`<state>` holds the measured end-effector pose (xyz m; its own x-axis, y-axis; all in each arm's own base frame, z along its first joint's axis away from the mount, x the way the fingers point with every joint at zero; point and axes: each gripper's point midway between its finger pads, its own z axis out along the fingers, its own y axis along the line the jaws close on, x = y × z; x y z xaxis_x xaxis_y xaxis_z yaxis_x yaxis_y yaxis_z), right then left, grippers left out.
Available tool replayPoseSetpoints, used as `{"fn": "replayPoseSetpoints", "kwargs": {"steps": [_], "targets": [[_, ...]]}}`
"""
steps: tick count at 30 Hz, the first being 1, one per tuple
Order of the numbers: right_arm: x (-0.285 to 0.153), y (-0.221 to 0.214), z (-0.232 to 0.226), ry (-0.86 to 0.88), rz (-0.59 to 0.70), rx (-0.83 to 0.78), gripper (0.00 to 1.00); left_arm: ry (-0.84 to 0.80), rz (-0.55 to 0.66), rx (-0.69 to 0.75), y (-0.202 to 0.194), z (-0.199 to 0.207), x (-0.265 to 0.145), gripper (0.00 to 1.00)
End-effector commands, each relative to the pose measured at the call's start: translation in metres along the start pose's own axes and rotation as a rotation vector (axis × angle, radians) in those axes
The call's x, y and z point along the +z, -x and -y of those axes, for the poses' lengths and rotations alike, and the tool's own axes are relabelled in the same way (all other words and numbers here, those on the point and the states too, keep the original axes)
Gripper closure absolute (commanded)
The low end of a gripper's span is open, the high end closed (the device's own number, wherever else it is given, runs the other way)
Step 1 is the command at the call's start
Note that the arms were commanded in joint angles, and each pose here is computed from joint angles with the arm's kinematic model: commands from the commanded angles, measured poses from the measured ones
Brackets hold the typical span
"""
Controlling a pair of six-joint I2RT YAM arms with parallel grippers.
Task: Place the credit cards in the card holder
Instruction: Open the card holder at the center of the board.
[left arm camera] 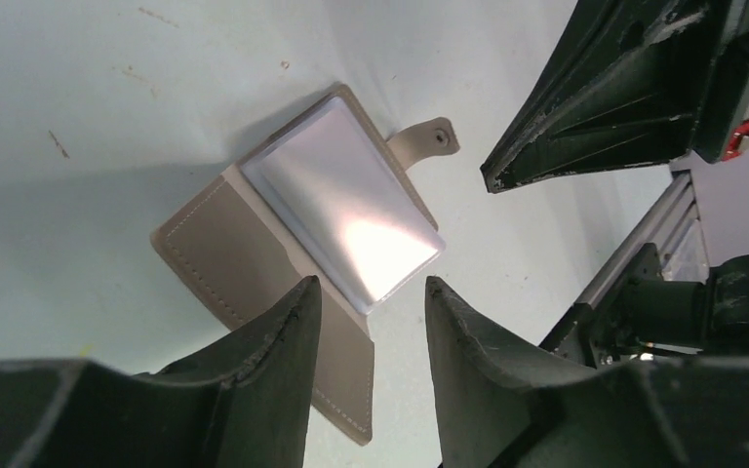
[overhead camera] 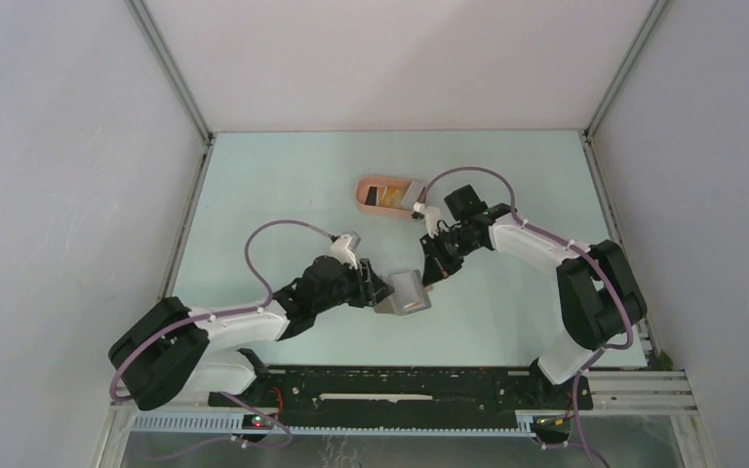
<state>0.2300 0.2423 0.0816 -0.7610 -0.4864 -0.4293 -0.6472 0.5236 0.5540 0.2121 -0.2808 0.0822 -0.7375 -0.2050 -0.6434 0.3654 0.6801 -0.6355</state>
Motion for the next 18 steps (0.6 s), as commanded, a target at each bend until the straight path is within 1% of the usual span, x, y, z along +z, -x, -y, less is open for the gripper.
{"fn": "replayPoseSetpoints", "kwargs": {"steps": [1,4,9,18], "targets": [[0.012,0.015,0.010,-0.117,0.015,-0.020,0.97,0.030,0.010,0.015,0.002,-0.003,0.009,0.51],[0.024,0.008,0.020,-0.173,-0.029,-0.009,1.00,0.053,-0.008,0.009,-0.004,-0.010,0.014,0.51],[0.033,0.003,0.032,-0.250,-0.063,0.001,1.00,0.078,-0.025,0.000,-0.012,-0.020,0.017,0.52],[0.042,0.004,0.010,-0.157,-0.076,-0.016,1.00,0.058,-0.035,-0.014,-0.020,-0.022,0.018,0.51]]}}
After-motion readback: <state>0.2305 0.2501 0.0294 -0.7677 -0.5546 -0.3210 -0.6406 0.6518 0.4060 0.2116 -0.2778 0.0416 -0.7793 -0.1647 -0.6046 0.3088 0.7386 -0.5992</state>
